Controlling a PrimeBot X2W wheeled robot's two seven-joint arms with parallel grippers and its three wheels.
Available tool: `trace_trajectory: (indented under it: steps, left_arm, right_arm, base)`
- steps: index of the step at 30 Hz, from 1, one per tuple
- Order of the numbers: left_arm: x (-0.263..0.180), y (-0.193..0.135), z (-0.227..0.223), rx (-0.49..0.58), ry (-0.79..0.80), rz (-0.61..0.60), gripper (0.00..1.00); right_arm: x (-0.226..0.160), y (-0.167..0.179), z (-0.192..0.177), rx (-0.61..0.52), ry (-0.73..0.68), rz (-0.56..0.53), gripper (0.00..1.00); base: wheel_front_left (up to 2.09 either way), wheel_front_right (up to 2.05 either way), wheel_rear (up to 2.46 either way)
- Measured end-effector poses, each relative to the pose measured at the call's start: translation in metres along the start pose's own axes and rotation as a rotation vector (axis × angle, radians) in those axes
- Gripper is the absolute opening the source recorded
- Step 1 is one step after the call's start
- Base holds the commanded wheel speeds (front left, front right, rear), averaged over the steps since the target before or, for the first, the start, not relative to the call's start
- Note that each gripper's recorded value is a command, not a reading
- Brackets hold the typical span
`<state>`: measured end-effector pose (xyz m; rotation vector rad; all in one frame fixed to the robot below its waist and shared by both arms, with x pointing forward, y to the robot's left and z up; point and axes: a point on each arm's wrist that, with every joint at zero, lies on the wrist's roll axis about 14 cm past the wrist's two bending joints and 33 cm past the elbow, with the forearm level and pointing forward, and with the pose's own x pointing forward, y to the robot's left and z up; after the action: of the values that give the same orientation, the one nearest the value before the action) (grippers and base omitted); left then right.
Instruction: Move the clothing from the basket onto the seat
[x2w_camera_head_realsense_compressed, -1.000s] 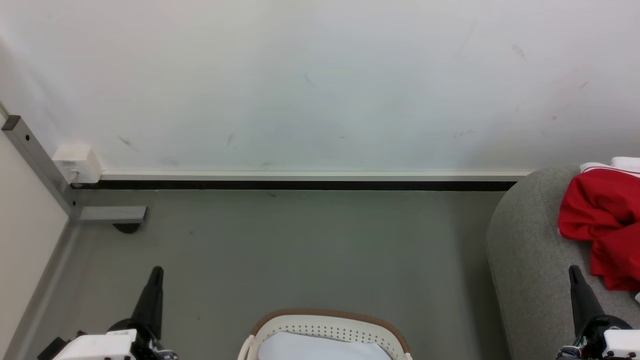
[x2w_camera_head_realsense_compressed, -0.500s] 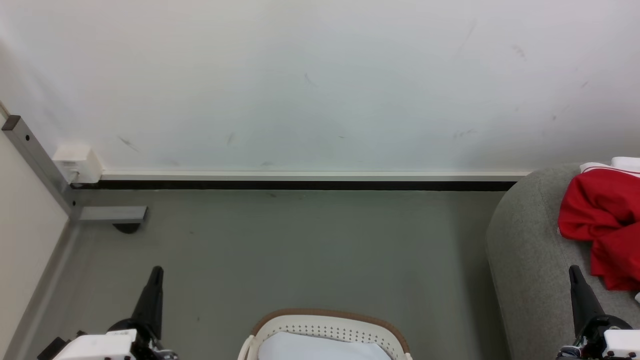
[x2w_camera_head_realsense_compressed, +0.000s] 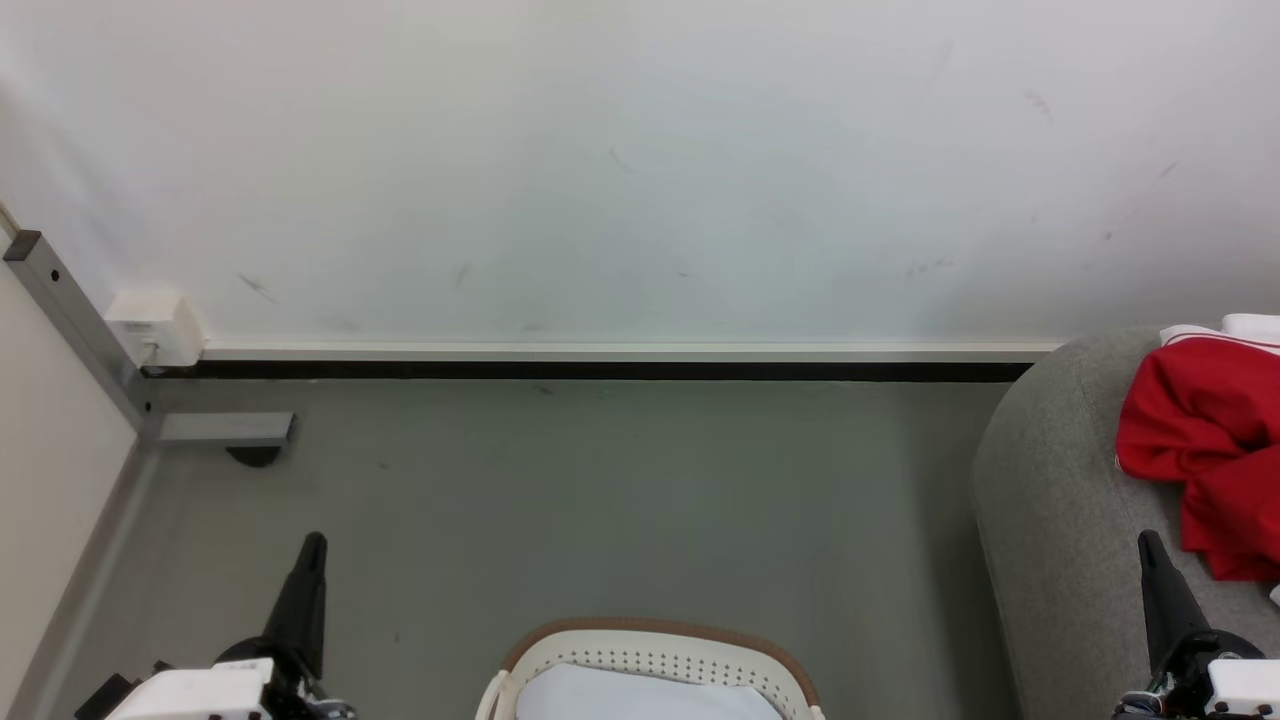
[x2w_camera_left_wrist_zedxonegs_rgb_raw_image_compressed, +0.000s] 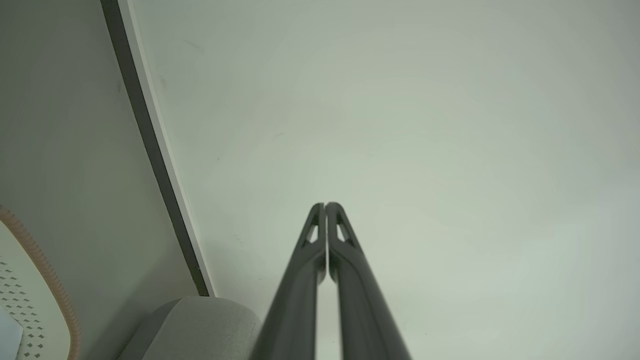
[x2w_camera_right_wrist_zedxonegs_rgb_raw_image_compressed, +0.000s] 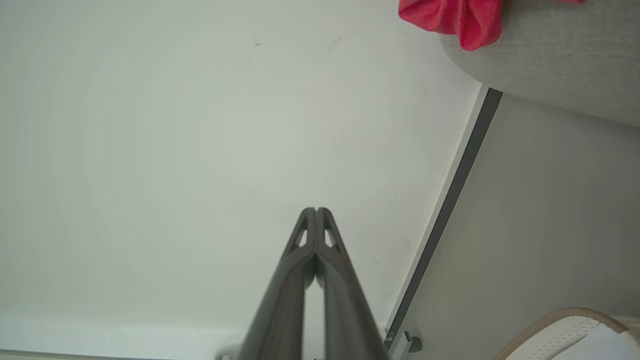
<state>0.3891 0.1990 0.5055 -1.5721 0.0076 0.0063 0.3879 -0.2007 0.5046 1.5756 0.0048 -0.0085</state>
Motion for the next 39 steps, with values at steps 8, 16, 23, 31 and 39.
trace_trajectory:
  steps: [8,16,23,31,39]
  left_arm:
    - [0.0,0.0,0.0,0.0,0.0,0.0,0.0]
    - [0.0,0.0,0.0,0.0,0.0,0.0,0.0]
    - [0.0,0.0,0.0,0.0,0.0,0.0,0.0]
    - [0.0,0.0,0.0,0.0,0.0,0.0,0.0]
    - [0.0,0.0,0.0,0.0,0.0,0.0,0.0]
  right_arm:
    - [0.0,0.0,0.0,0.0,0.0,0.0,0.0]
    - [0.0,0.0,-0.0003,0.0,0.002,0.0,0.0]
    - [0.0,0.0,-0.0003,0.0,0.002,0.0,0.0]
    - [0.0,0.0,-0.0002,0.0,0.002,0.0,0.0]
    - [0.0,0.0,-0.0002,0.001,0.001,0.0,0.0]
  base:
    - [0.0,0.0,0.0]
    - [0.0,0.0,0.0]
    - [0.0,0.0,0.0]
    - [0.0,0.0,0.0]
    - [0.0,0.0,0.0]
